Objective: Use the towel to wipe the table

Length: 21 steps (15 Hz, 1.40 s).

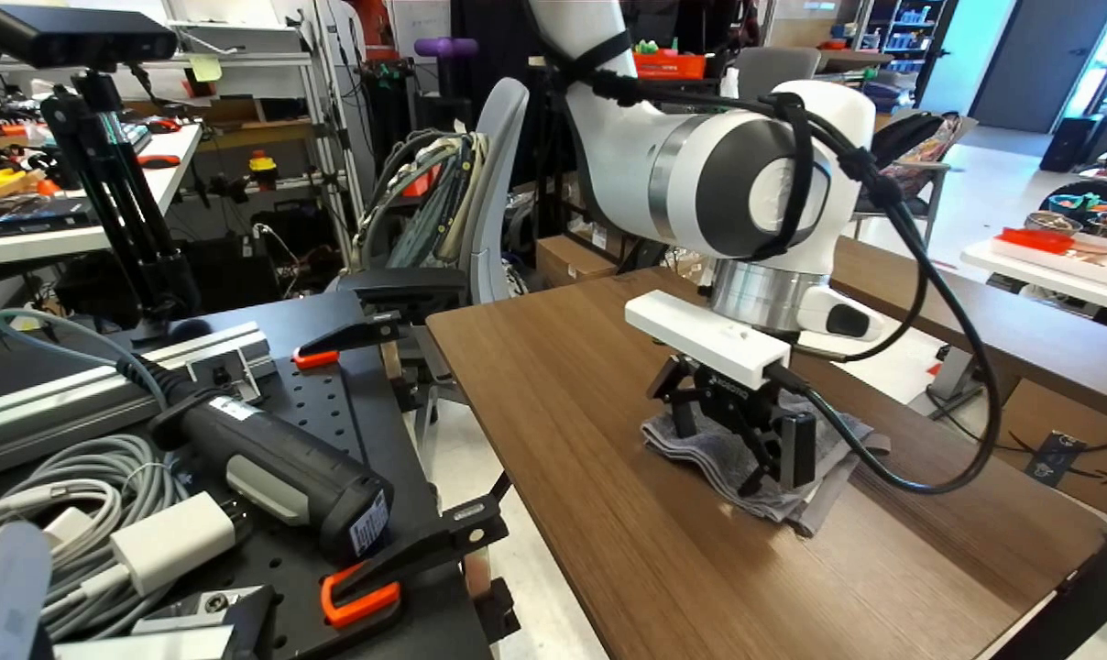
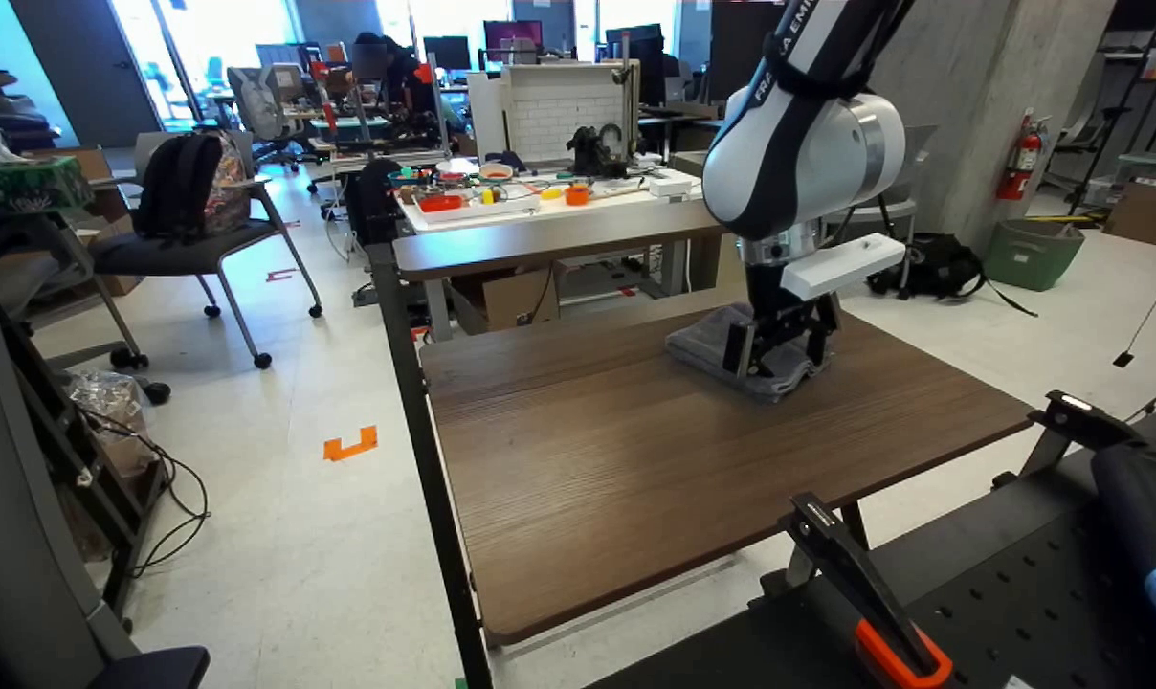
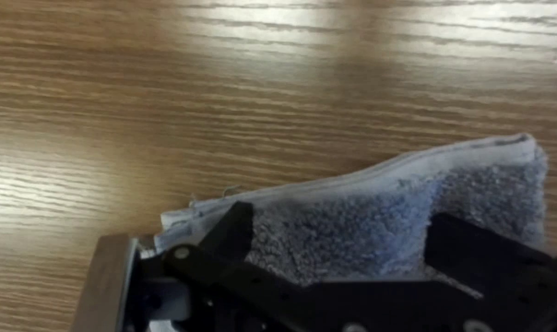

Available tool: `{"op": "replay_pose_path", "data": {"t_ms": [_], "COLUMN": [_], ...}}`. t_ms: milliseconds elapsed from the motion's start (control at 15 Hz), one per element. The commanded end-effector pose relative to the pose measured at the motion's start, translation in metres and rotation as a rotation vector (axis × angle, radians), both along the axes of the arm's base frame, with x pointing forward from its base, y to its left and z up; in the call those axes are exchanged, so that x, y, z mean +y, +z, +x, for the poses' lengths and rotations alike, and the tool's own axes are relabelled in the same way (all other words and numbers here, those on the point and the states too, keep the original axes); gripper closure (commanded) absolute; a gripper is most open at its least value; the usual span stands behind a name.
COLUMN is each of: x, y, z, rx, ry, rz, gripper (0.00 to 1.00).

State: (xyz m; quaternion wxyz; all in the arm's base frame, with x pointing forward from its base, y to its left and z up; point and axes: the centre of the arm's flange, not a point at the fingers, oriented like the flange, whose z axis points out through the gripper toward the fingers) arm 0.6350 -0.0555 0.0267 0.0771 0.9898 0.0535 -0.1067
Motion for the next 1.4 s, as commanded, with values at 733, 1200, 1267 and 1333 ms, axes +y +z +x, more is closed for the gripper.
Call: {"op": "replay_pose_path", "data": {"t_ms": [733,1200,1267,1333], "x": [0.113,0.104,0.104,0.104], "y": [0.029,0.096,0.101,0.105], "z": [-0.041,-0.077,-0.076,-0.073], "rx": [-0.083,-0.162,-0.177,-0.193], "ry": [0.084,0.074,0.071,0.068], "rz": [-0.011,0.057,0.075,0.092], "gripper": [0.0,0.0,0.0,0.0]}}
